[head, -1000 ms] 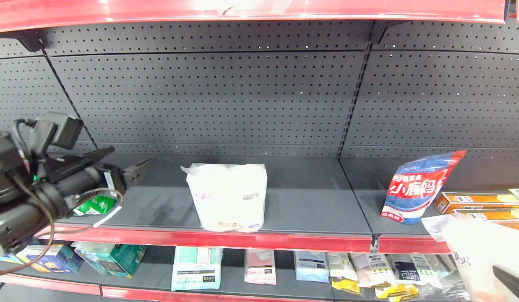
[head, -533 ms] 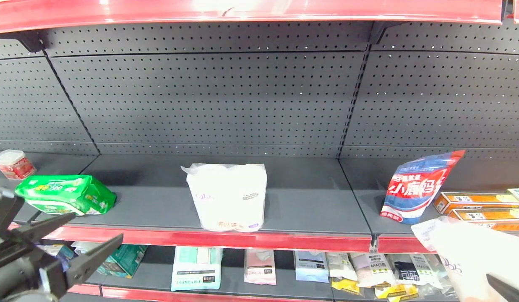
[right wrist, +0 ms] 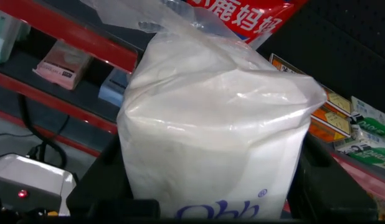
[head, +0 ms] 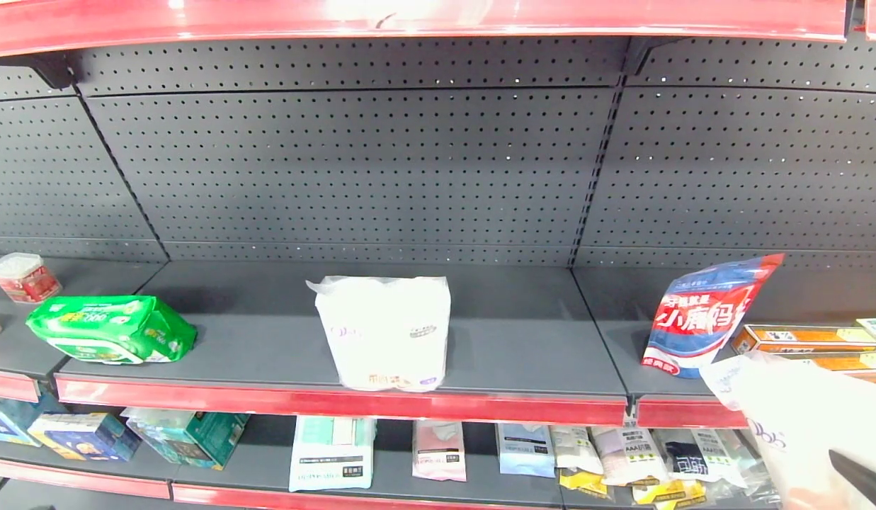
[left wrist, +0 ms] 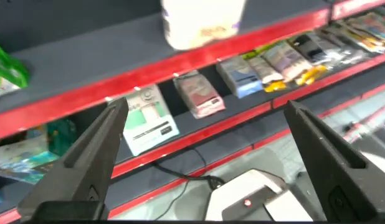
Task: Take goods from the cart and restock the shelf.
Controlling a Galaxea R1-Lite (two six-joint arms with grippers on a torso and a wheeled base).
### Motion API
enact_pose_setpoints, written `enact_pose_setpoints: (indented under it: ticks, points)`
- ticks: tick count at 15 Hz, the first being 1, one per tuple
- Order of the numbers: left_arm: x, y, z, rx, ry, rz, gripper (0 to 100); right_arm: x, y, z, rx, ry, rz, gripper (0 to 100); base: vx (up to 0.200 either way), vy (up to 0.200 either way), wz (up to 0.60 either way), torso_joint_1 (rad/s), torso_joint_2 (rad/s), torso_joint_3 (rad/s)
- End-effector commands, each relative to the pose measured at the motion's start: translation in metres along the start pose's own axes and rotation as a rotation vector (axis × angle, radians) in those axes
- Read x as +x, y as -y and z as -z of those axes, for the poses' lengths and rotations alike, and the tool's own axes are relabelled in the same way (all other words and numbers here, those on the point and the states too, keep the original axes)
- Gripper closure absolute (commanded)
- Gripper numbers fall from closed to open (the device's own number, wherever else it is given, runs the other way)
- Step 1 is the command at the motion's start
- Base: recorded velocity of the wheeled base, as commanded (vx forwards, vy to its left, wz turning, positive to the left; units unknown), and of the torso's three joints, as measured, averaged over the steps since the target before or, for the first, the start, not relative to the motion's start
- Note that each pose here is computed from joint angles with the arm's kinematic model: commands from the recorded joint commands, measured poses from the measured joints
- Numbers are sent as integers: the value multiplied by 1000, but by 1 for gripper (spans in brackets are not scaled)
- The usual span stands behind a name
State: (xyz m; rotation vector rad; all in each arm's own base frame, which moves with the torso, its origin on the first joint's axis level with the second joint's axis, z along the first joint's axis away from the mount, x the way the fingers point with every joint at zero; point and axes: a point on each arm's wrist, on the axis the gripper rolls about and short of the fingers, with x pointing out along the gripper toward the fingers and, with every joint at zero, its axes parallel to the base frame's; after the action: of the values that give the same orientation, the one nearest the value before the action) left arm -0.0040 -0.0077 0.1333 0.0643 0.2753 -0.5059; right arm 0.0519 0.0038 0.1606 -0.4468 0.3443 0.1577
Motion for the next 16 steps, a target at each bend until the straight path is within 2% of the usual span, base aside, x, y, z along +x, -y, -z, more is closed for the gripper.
enact_pose_setpoints:
  ticks: [1, 2, 3, 7, 9, 12, 14, 16]
  points:
    - [-10, 10, 49, 17, 75, 1, 0, 0, 1, -2, -1, 4, 1, 100, 0, 0, 0, 0, 0, 0]
    - [-9, 8, 48, 23, 91, -36, 0, 0, 1, -2, -1, 7, 2, 100, 0, 0, 0, 0, 0, 0]
    - [-9, 8, 48, 22, 89, -35, 0, 0, 1, -2, -1, 7, 2, 100, 0, 0, 0, 0, 0, 0]
    - [-9, 8, 48, 5, 86, -92, 0, -1, 1, -4, -1, 33, -36, 100, 0, 0, 0, 0, 0, 0]
    - [-9, 7, 48, -18, 85, -136, 0, -3, 3, -12, -15, 91, -97, 100, 0, 0, 0, 0, 0, 0]
    - [-8, 7, 48, -23, 76, -146, 0, -3, 4, -19, -82, 140, -151, 100, 0, 0, 0, 0, 0, 0]
    - [-7, 7, 47, -24, 67, -146, 0, -2, 8, -28, -68, 157, -152, 100, 0, 0, 0, 0, 0, 0]
    - [-6, 6, 46, -10, 53, -147, 0, -4, 10, -32, -29, 168, -155, 100, 0, 0, 600, 5, 0, -2]
